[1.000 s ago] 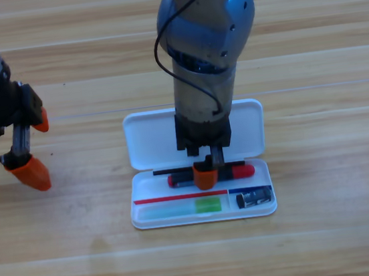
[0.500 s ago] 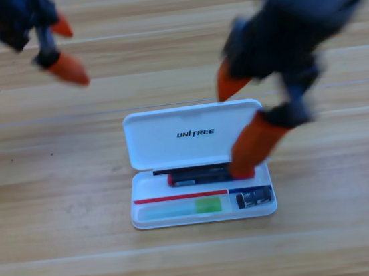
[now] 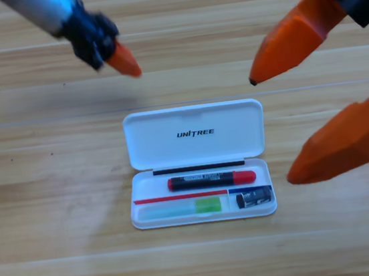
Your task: Clean up eraser and pencils
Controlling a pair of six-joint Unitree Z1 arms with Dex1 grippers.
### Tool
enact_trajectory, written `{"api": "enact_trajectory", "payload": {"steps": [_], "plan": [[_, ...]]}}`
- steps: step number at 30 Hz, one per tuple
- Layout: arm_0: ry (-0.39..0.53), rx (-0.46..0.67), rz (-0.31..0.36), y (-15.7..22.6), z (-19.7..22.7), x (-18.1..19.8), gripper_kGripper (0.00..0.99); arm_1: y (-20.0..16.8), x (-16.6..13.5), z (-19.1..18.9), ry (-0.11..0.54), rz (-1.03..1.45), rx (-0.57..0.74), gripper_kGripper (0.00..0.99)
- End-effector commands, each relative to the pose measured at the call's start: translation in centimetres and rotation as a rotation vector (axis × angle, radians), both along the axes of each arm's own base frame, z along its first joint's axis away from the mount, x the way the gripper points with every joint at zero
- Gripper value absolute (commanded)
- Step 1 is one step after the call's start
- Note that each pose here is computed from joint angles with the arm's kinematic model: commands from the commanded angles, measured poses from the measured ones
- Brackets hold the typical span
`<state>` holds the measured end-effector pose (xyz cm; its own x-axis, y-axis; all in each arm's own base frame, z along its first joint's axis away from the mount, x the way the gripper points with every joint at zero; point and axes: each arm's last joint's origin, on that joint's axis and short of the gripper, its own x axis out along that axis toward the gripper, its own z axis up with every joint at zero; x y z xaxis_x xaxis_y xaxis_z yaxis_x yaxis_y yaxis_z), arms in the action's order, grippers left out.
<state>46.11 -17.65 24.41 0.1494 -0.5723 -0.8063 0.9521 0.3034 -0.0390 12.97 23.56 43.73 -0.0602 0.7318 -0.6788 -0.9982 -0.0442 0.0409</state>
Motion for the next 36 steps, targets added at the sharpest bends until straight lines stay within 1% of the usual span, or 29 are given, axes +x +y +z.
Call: {"api": "enact_trajectory", "payload": {"steps": [1,4,7,15,24,32,36], "plan": [[0.183,-0.021,-0.039,0.3,-7.6,0.7,0.0,0.0,0.2,-0.8,0.02,-0.008,-0.007,0.985],[0.249,-0.037,-0.102,-0.3,-9.2,0.3,0.0,0.0,0.2,-0.8,0.023,-0.013,-0.007,0.985],[0.274,-0.039,-0.156,-1.1,-9.6,-0.2,0.0,0.2,0.3,-0.9,0.035,-0.016,-0.012,0.985],[0.337,-0.063,-0.249,-3.1,-8.9,-2.1,0.0,0.5,0.2,-1.5,0.052,-0.012,-0.03,0.985],[0.331,-0.07,-0.303,-4.3,-5.9,-3.9,0.0,1.2,0.8,-2.2,0.061,-0.017,-0.05,0.985],[0.338,-0.067,-0.343,-5.4,-4.5,-5.7,0.0,2.3,1.5,-3.8,0.084,-0.015,-0.097,0.985],[0.346,-0.06,-0.368,-5.9,-4.1,-6.9,0.0,2.2,1.4,-3.7,0.081,-0.014,-0.094,0.985]]}}
